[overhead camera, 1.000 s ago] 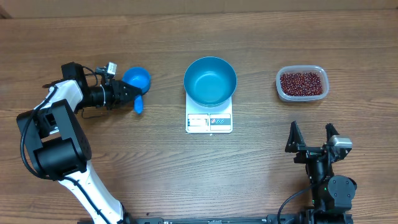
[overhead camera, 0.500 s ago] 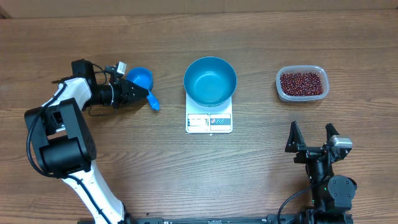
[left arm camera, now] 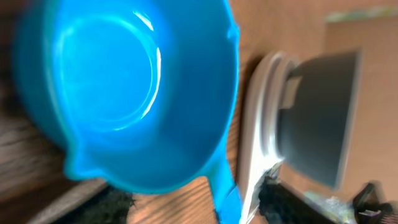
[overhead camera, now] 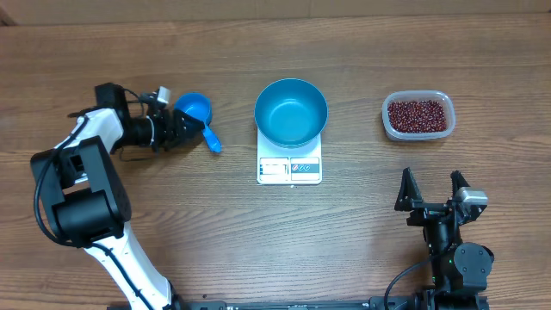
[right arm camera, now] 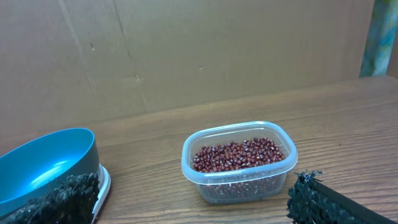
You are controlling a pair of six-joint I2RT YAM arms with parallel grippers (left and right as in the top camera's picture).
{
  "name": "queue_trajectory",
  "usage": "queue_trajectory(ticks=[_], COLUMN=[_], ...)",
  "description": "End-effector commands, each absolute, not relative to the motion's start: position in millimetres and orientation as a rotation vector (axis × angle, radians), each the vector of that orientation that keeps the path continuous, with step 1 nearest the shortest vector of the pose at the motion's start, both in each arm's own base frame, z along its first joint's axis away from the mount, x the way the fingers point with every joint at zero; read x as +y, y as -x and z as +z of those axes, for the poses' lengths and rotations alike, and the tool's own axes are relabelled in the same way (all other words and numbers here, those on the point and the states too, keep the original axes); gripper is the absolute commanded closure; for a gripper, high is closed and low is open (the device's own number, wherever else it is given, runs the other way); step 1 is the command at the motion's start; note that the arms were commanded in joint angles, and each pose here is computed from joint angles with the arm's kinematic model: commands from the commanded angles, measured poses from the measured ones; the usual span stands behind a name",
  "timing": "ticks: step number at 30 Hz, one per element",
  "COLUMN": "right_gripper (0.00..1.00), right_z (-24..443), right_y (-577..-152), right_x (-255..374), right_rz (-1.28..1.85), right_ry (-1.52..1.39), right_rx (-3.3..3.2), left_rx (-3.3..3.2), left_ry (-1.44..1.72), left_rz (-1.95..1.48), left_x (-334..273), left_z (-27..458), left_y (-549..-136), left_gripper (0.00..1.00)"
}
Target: Scoop item into bowl and weigh 150g on scale
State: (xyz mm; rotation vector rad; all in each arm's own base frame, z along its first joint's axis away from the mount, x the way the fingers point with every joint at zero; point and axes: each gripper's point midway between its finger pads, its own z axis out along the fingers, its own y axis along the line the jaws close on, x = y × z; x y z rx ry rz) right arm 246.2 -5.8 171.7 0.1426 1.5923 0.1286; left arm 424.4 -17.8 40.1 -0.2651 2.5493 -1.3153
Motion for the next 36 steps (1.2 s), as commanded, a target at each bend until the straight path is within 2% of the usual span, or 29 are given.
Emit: queue_trajectory(ticks=[1, 4, 8, 14, 21, 23, 25, 28, 36], right_gripper=[0.00, 0.00, 0.00, 0.00, 0.00, 0.00, 0.00, 0.00, 0.00], right_z=[169.7, 169.7, 169.7, 169.7, 169.7, 169.7, 169.7, 169.7, 169.6], right_y=[-246.4, -246.4, -246.4, -246.4, -246.4, -246.4, -246.4, -246.4, -246.4], right_x=[-7.3, -7.2, -7.2, -7.2, -7.2, -7.2, -7.2, -7.2, -7.2], right_rz=[0.119, 0.119, 0.119, 0.119, 0.119, 0.119, 0.119, 0.119, 0.119], right_ry=[-0.147, -0.146, -0.146, -0.146, -0.146, -0.146, -0.146, -0.146, -0.146], right_rx=[1.589, 1.589, 1.589, 1.589, 1.589, 1.589, 1.589, 1.589, 1.590], left_rx=[2.399, 2.407, 2.572, 2.614, 2.631, 2.633, 2.633, 2.623, 2.636], left_ry=[0.320, 0.331, 0.367, 0.378, 0.406, 0.446, 0.474, 0.461, 0.462], left_rz=[-1.519, -1.545, -1.434, -1.428, -1.421, -1.428, -1.431, -1.421, -1.415], left_x=[-15.7, -19.9, -27.5, -40.2, -40.5, -39.6, -38.6, -37.4, -39.1], left_z=[63.6, 64.2, 42.3, 39.2, 37.4, 37.4, 37.4, 37.4, 36.0], left_y=[-427.1, -423.7, -411.1, -410.4, -409.7, -409.8, -410.7, -413.4, -411.9], left_gripper=[0.02, 0.00, 0.01, 0.15, 0.13, 0.09, 0.10, 0.01, 0.00])
